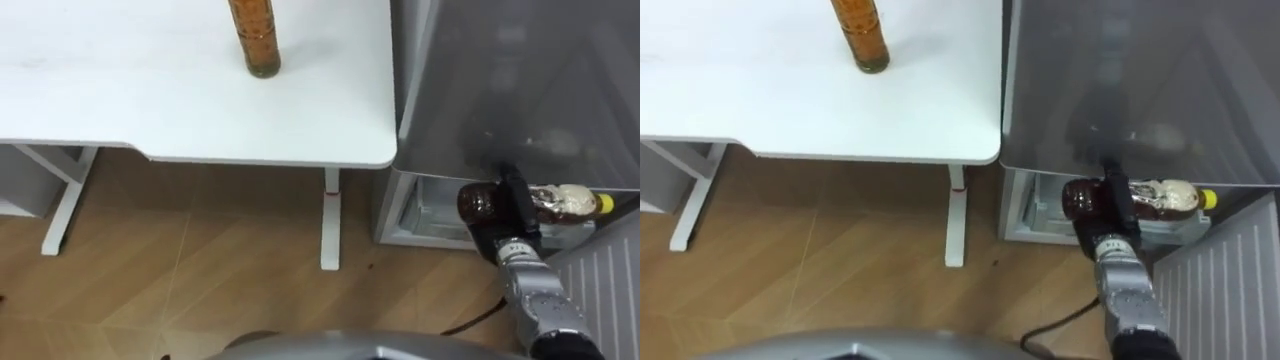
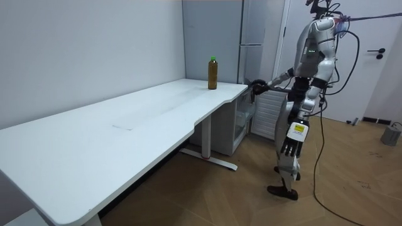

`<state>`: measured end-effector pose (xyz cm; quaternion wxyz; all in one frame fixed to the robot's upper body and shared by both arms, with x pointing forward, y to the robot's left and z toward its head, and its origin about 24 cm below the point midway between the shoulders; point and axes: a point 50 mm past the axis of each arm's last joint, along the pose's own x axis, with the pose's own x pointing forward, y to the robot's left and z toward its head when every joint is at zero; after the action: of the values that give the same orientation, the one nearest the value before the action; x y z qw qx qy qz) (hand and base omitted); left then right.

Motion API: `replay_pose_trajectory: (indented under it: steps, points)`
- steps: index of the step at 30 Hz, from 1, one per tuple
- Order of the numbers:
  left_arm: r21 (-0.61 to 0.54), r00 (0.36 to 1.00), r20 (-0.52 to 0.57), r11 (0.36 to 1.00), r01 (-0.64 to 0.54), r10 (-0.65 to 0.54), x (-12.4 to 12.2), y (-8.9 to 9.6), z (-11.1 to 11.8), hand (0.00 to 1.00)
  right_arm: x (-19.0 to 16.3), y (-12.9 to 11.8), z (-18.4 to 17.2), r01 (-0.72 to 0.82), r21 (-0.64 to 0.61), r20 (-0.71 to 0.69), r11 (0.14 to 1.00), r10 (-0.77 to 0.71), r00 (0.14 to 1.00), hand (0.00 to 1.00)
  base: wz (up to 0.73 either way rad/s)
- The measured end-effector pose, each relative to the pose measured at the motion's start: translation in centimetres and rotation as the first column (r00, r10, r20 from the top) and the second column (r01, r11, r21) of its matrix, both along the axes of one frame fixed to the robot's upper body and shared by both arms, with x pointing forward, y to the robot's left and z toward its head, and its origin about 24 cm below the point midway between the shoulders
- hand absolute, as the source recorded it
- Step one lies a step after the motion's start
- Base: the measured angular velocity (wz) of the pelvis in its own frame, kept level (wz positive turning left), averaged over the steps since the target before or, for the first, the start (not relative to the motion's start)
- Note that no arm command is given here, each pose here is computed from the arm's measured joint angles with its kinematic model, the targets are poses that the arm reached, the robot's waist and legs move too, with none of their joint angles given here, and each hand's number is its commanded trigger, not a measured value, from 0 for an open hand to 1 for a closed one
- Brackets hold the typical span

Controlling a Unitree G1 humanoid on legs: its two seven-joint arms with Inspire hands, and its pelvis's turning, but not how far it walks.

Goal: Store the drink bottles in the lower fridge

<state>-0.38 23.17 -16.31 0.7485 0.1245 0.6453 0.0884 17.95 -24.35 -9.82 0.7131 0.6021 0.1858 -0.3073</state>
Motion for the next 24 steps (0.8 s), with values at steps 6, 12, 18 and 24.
replay_pose_trajectory:
  steps: [6,12,18,24]
  points:
    - [0.018,0.996,0.086,0.999,0.028,-0.029,4.0,0.7,0.3,0.00,3.6,-0.1,0.8,-0.018,0.011,0.044,1.000,0.018,0.999,1.00,-0.01]
    - [0.025,0.981,0.184,0.998,0.053,-0.057,8.2,0.9,0.8,0.00,7.4,-0.5,2.3,0.006,0.040,0.091,0.999,-0.010,0.996,1.00,-0.06]
    - [-0.005,0.965,0.261,1.000,0.014,-0.012,12.1,0.8,1.4,0.00,10.0,-2.6,4.8,0.054,0.018,0.108,0.998,-0.056,0.993,1.00,0.04]
    - [0.014,0.948,0.301,0.995,0.100,-0.099,14.5,0.3,2.0,0.00,11.6,-3.3,6.4,0.064,0.005,0.111,0.998,-0.064,0.992,1.00,0.06]
